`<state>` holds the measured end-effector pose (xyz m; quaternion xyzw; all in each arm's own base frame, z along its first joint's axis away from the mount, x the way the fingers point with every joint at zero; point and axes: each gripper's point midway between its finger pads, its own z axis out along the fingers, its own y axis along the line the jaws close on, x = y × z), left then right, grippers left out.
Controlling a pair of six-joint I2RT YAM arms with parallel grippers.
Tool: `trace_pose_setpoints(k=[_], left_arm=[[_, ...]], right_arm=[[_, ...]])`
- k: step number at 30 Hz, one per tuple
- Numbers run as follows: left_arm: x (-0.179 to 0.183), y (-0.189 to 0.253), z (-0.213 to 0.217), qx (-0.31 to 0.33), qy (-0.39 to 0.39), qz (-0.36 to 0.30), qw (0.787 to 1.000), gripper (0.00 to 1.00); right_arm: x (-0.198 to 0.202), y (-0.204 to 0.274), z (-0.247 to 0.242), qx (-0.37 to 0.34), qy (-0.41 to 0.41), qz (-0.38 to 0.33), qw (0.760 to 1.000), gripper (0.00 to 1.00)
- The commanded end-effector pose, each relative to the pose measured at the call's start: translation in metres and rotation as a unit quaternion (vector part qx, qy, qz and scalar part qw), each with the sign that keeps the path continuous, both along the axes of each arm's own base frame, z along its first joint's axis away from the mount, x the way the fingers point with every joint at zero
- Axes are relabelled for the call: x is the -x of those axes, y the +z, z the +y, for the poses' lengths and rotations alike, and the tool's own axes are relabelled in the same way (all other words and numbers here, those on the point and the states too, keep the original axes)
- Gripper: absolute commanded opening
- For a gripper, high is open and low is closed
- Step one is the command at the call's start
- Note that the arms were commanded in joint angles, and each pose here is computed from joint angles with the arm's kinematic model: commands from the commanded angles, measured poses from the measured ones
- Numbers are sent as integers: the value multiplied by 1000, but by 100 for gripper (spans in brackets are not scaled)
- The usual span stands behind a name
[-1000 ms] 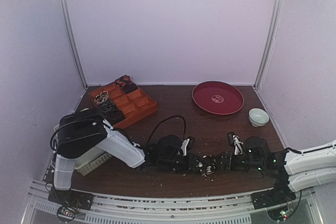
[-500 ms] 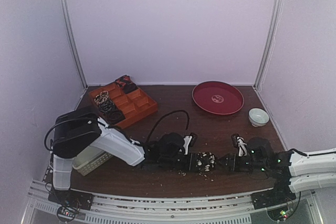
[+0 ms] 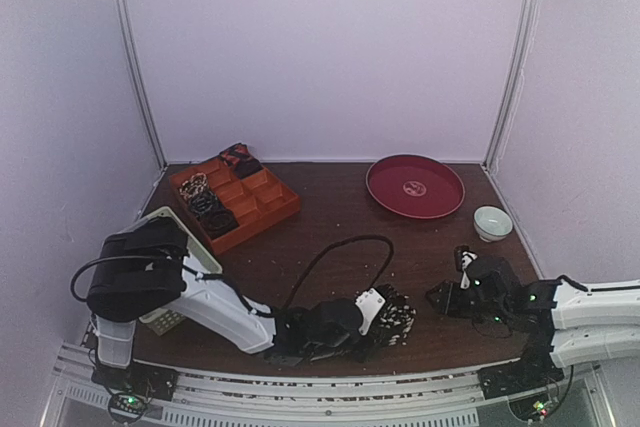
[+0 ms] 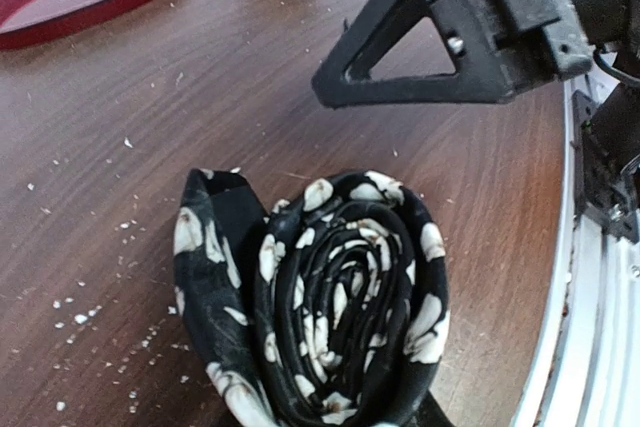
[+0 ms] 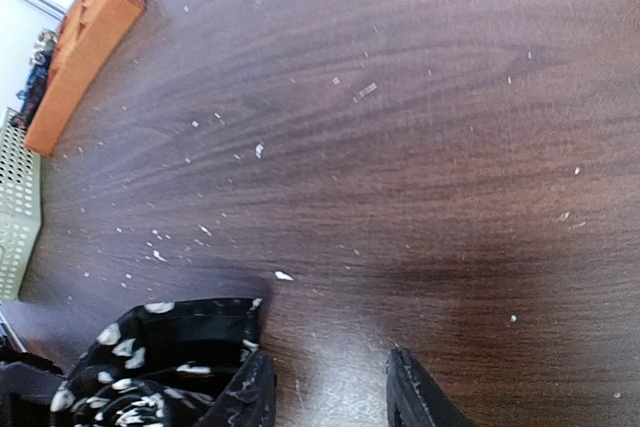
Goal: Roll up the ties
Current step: Pick up the tie from the center of the board, then adjust the tie at the center of the board.
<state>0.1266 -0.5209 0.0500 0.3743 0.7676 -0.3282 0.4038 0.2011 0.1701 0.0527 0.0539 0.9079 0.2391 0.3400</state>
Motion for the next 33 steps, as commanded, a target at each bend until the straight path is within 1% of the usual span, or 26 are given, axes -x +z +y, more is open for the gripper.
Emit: trace_pose_setpoints(k=[1, 8, 12, 18, 23, 26, 33], left_arm=[[-17, 18, 7, -11, 36, -82, 996, 30], [-32, 13, 8, -15, 83, -122, 989, 30], [-36, 7, 0, -17, 86, -138, 987, 30], [-34, -19, -11, -22, 73, -132, 988, 30], [-34, -24, -15, -22, 63, -139, 988, 35], [-33, -28, -19, -24, 51, -138, 989, 37], [-38, -32, -20, -15, 27, -125, 992, 51]], right_arm=[[-5, -4, 7, -23, -5, 20, 1000, 40], [-4, -13, 15, -36, 7, 35, 999, 38], [-1, -15, 23, -53, 26, 40, 997, 38], [-12, -15, 30, -41, 28, 33, 998, 38], [-23, -22, 25, -25, 10, 33, 999, 37], [-27, -21, 34, -29, 26, 28, 999, 36], [-31, -29, 45, -29, 45, 32, 998, 35]])
